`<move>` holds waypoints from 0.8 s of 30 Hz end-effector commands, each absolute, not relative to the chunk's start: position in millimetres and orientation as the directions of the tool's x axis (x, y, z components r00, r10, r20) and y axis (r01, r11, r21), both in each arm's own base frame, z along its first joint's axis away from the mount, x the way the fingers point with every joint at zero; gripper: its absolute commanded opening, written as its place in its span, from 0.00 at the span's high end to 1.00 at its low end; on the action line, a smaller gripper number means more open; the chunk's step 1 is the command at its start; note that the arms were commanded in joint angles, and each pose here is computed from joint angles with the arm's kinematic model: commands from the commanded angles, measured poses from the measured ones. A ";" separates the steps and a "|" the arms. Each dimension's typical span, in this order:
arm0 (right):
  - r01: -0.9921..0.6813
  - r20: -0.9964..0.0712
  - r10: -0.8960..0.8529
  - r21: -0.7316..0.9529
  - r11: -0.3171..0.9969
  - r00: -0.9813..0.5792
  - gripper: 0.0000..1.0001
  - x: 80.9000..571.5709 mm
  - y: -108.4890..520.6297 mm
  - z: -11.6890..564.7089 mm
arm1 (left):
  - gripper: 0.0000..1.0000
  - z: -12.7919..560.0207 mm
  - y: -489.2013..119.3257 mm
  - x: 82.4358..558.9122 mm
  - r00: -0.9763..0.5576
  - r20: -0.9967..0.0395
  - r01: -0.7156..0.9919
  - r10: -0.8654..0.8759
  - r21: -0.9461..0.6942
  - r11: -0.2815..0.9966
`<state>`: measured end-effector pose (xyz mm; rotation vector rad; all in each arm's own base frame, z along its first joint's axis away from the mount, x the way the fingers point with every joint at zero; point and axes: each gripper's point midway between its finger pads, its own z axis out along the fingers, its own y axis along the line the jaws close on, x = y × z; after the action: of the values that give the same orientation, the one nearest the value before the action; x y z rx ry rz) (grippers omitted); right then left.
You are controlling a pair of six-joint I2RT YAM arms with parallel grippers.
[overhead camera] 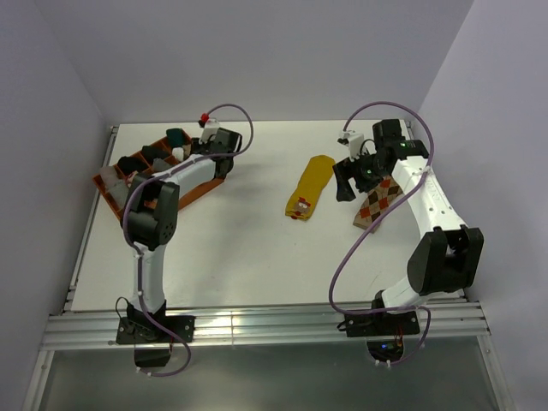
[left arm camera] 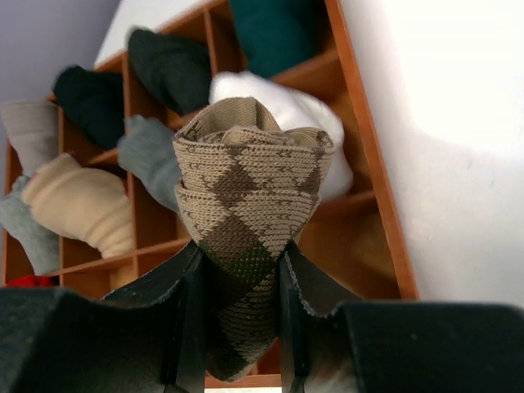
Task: Roll the socks
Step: Place the sock in the storage box.
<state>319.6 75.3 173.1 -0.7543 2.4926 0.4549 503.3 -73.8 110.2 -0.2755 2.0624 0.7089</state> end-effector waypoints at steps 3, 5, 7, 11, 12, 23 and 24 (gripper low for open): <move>-0.592 -0.583 -0.415 0.145 0.793 -0.699 0.12 333.2 75.4 184.1 | 1.00 109.3 -88.4 499.8 -0.595 -0.796 -0.414 0.114 0.425 0.805; -0.592 -0.581 -0.414 0.150 0.792 -0.701 0.12 332.2 75.9 182.8 | 1.00 99.1 -95.1 499.3 -0.615 -0.779 -0.378 0.125 0.430 0.820; -0.590 -0.579 -0.413 0.150 0.793 -0.703 0.12 331.3 75.1 181.4 | 1.00 86.2 -99.7 498.5 -0.643 -0.753 -0.340 0.141 0.445 0.829; -0.588 -0.574 -0.413 0.153 0.795 -0.707 0.12 329.1 74.8 177.7 | 1.00 70.6 -111.6 495.9 -0.682 -0.716 -0.270 0.153 0.441 0.856; -0.589 -0.573 -0.414 0.154 0.794 -0.707 0.12 328.8 75.3 176.8 | 1.00 67.5 -112.1 494.0 -0.692 -0.706 -0.261 0.153 0.442 0.858; -0.583 -0.567 -0.413 0.151 0.798 -0.713 0.12 326.0 73.4 172.9 | 1.00 41.5 -132.5 491.3 -0.744 -0.660 -0.155 0.105 0.323 0.934; -0.583 -0.568 -0.413 0.149 0.799 -0.711 0.12 326.7 73.2 173.0 | 1.00 42.1 -132.0 490.3 -0.743 -0.662 -0.156 0.103 0.321 0.934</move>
<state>320.9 75.4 166.7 -0.7498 2.5020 0.4590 494.7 -107.2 58.3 -0.0864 2.2699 0.6421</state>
